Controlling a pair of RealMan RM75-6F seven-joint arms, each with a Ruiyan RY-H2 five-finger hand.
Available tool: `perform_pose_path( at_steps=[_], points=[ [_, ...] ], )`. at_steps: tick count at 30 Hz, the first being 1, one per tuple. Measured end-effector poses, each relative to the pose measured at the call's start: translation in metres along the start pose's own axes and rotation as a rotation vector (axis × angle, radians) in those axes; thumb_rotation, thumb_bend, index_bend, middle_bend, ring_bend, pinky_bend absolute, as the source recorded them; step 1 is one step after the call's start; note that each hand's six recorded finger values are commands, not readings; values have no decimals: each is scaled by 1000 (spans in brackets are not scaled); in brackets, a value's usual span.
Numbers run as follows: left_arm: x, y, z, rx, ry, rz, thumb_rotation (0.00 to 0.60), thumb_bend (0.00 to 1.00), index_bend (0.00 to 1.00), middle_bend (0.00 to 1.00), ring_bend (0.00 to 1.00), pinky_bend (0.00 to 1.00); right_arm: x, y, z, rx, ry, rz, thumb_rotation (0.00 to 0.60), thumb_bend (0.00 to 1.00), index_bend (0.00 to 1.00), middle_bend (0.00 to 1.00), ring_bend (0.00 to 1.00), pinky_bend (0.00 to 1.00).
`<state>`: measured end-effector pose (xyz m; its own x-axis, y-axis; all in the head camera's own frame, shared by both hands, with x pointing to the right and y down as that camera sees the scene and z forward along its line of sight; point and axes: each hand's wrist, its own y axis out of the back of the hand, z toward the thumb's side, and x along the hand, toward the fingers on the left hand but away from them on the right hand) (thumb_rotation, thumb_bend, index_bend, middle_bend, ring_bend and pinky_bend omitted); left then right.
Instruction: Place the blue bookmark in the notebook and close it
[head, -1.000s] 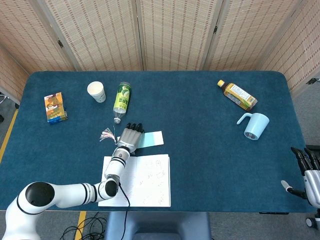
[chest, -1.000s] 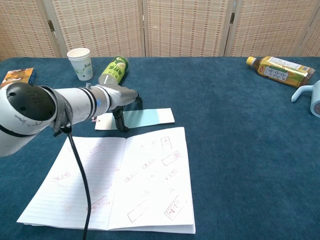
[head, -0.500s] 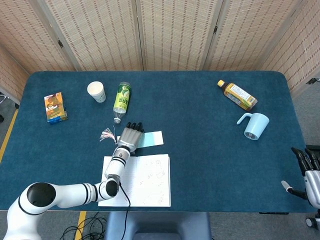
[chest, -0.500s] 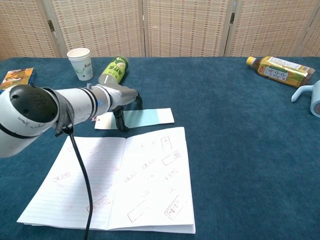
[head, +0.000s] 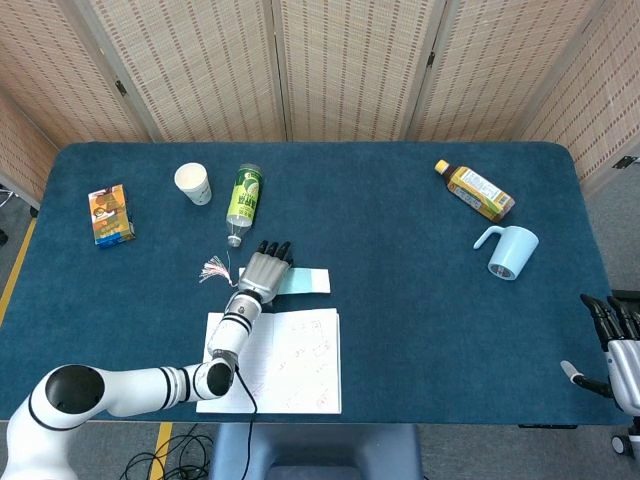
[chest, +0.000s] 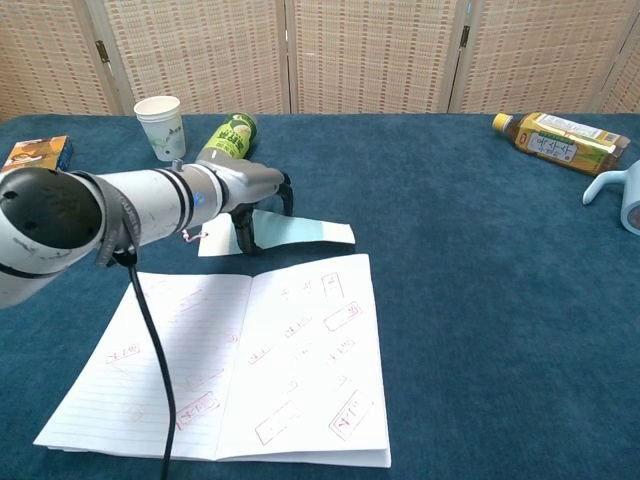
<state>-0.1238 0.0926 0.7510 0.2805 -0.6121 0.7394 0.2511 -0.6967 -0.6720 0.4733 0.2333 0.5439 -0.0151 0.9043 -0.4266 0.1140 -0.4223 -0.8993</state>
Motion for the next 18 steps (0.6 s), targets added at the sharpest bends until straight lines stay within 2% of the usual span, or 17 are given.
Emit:
perform_pose_path(
  at_steps=[9,18],
  points=[
    [-14,29,-3,8,-110,75,600,310,346,10,0,86,-1,0,3,0,8,-1,600,113,37,128,40,120],
    [-56,56,1,89,-291,173,600,310,342,10,0,86,0,1,5,-1,14,-5,600,113,36,128,40,120]
  ],
)
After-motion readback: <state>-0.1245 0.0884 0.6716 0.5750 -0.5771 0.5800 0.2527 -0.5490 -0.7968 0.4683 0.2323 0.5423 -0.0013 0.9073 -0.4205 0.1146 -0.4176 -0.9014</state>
